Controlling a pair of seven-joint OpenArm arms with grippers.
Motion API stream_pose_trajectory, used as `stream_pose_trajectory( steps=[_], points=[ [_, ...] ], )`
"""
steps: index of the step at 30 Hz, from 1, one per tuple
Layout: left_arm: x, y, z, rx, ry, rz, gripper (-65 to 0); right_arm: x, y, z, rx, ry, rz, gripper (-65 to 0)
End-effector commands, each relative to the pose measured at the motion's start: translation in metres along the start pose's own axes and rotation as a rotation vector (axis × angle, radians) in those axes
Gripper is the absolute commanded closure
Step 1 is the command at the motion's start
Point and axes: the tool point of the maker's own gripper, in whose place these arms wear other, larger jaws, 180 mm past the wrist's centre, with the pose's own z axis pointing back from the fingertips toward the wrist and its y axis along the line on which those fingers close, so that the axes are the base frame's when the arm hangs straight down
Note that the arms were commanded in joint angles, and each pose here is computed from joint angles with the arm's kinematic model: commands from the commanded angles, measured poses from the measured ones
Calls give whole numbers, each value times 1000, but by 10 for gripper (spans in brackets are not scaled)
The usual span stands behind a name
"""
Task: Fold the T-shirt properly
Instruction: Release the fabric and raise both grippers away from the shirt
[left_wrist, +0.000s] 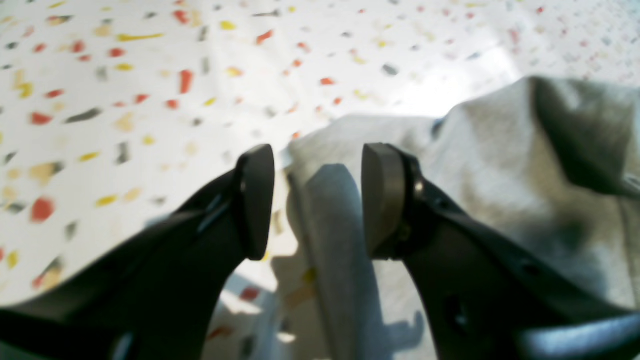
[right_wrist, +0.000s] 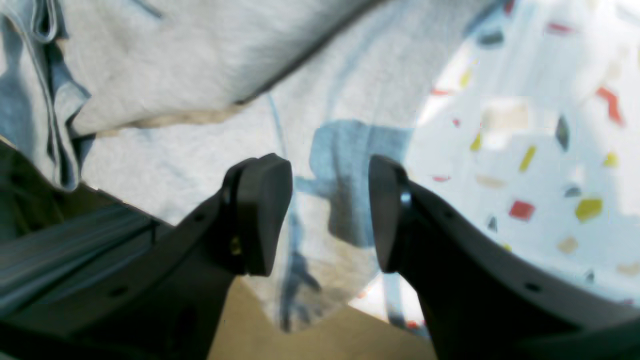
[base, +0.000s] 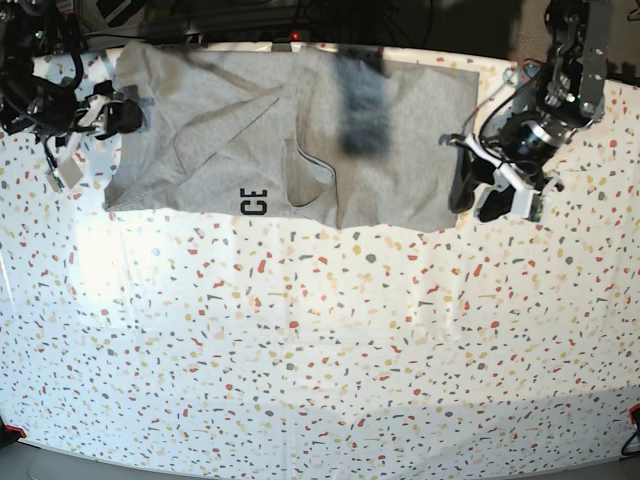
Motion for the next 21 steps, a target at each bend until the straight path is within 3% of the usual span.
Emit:
stream_pose_trajectory(
  steps=[1,12,21],
  points=[
    [11,-1,4,-13,-45,-9,-275,6,-9,6,-7,-14,1,-293],
    [-2,-5,10,-21,-17,2,-276,-1,-57,-15,1,-6,-228,-293],
    [-3,-5,10,-21,-13,2,-276,-22,-26,-48,116,77,-304,-293]
  ],
)
